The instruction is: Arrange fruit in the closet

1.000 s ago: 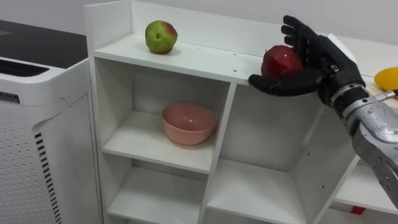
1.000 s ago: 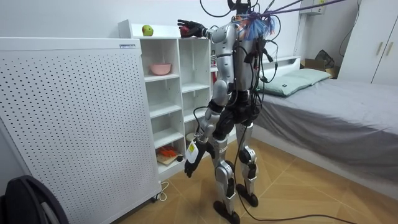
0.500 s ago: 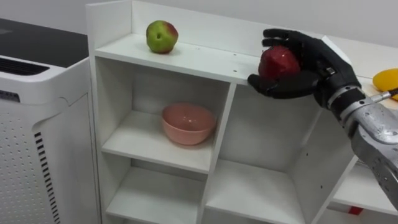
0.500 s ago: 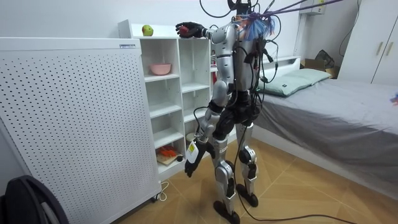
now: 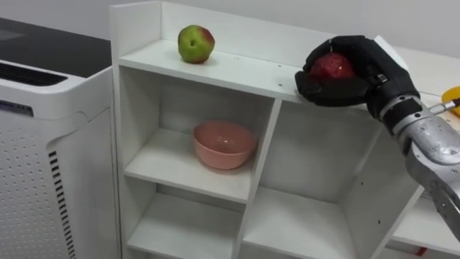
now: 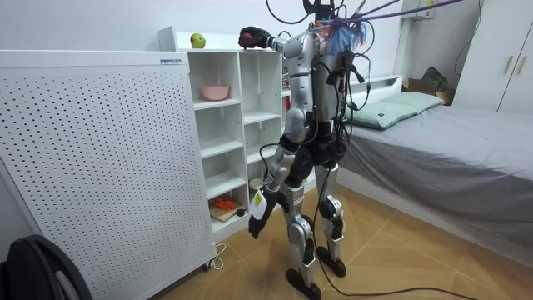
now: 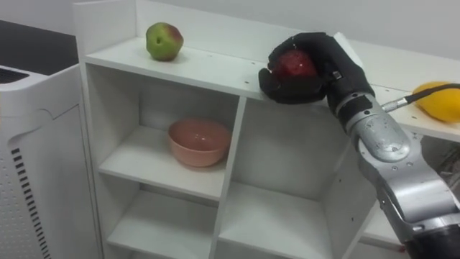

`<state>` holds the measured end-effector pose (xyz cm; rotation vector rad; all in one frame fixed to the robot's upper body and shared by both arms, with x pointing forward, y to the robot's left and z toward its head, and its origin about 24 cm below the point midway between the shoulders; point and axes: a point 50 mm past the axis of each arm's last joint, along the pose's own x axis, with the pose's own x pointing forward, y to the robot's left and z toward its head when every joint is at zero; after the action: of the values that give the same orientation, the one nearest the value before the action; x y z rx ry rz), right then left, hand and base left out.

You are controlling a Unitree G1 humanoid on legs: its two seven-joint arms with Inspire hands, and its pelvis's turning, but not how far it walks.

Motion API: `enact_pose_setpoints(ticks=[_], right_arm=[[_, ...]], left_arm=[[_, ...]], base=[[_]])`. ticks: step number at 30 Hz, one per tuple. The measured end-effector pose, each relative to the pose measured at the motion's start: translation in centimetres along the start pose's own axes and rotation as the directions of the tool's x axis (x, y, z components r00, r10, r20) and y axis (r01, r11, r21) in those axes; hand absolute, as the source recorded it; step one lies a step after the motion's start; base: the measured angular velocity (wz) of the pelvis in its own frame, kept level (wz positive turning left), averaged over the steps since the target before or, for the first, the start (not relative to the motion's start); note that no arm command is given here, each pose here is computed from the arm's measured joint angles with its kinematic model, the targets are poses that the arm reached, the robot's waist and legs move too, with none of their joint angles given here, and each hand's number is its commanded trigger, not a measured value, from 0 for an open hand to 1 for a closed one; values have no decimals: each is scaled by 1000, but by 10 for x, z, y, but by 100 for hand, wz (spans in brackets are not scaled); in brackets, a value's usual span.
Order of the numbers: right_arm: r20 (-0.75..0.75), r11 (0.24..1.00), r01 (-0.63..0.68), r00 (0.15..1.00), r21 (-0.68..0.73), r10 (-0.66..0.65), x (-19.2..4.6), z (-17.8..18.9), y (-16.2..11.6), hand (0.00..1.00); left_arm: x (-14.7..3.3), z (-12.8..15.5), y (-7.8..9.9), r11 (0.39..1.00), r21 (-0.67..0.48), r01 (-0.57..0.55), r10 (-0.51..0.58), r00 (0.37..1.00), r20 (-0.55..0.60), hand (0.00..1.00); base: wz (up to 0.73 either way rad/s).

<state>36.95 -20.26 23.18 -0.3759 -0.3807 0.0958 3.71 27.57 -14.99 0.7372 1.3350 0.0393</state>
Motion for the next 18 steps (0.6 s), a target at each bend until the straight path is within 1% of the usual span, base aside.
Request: enact_pose_setpoints(ticks=[6,11,16,18], right_arm=[[29,1000,-4,1000,-10,4,0,6,2,100],[101,995,-45,993,-94,55,-6,22,13,100],[238,982,-139,957,-127,166,-29,47,37,100],[272,980,-156,944,-125,186,-31,55,42,100]], left_arm=[[0,0,0,1000,-10,2,-2,1000,2,0],[1,4,2,1000,-12,-3,3,1000,17,0],[2,13,5,1000,-18,-10,11,999,48,0],[2,14,5,1000,-24,-13,14,999,52,0]], base=[[0],[-2],[0],[0]])
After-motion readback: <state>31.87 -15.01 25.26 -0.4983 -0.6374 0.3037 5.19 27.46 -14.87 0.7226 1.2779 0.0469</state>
